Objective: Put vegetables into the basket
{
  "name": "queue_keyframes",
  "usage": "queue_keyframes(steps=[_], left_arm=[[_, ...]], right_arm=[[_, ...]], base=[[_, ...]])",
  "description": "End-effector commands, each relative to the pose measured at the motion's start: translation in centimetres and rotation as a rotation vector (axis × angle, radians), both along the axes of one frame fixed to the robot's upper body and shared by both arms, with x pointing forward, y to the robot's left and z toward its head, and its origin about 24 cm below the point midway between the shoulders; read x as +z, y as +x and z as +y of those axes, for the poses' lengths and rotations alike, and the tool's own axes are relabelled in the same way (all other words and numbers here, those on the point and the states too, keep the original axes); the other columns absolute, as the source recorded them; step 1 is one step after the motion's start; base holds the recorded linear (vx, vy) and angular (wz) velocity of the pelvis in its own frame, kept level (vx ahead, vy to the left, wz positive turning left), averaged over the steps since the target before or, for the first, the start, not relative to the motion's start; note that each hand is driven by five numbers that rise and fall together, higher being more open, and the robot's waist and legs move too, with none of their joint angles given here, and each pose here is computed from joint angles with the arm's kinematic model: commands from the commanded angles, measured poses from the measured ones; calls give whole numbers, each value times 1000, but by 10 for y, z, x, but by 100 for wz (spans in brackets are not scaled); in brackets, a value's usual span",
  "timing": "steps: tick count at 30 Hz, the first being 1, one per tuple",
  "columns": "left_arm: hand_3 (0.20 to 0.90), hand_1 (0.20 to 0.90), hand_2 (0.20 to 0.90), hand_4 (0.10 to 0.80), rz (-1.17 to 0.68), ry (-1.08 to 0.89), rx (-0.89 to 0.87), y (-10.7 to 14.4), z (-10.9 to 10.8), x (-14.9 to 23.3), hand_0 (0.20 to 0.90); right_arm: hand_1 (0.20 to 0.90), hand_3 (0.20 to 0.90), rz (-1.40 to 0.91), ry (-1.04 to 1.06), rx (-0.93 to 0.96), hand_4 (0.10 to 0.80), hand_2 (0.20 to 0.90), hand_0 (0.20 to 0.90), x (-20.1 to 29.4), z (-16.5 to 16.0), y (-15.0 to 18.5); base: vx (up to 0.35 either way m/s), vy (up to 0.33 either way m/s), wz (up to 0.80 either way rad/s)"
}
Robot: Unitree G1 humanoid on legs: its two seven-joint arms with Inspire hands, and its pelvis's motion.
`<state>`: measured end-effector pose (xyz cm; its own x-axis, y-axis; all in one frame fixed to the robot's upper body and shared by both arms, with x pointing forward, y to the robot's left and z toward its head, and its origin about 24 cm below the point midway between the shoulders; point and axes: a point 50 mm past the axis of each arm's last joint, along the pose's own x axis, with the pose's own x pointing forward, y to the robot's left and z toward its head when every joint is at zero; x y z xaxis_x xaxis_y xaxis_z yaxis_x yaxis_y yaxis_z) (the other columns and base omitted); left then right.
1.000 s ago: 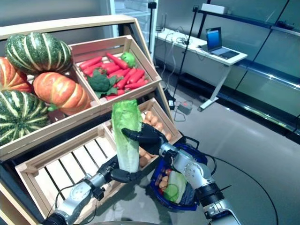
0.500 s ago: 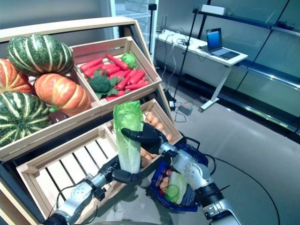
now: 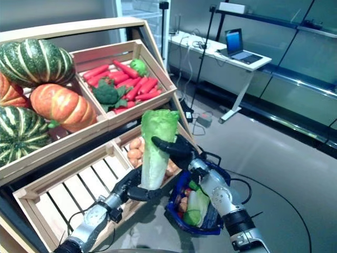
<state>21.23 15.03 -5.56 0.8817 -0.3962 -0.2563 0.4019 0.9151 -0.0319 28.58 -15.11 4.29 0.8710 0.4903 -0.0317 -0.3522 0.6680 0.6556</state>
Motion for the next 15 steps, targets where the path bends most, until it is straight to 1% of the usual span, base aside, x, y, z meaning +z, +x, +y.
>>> queue_keyframes(steps=[1,4,9,15], left_arm=[[900,900,900,800,-147,-39,195,35,29,28,900],[900,900,900,800,-127,-25,221,29,39,23,900],[900,900,900,800,-99,-8,262,22,47,17,900],[900,900,900,800,-93,-28,329,18,60,17,900]], right_arm=[[300,300,-282,-26,-305,400,300,300,61,-65,26],[300,300,-283,-89,-420,400,300,300,61,-93,23],[300,300,-291,-227,-613,400,300,300,64,-128,18],[300,300,-182,-367,-856,400,300,300,48,-167,5]], base=[[0,0,0],[0,0,0],[0,0,0],[27,-20,1]])
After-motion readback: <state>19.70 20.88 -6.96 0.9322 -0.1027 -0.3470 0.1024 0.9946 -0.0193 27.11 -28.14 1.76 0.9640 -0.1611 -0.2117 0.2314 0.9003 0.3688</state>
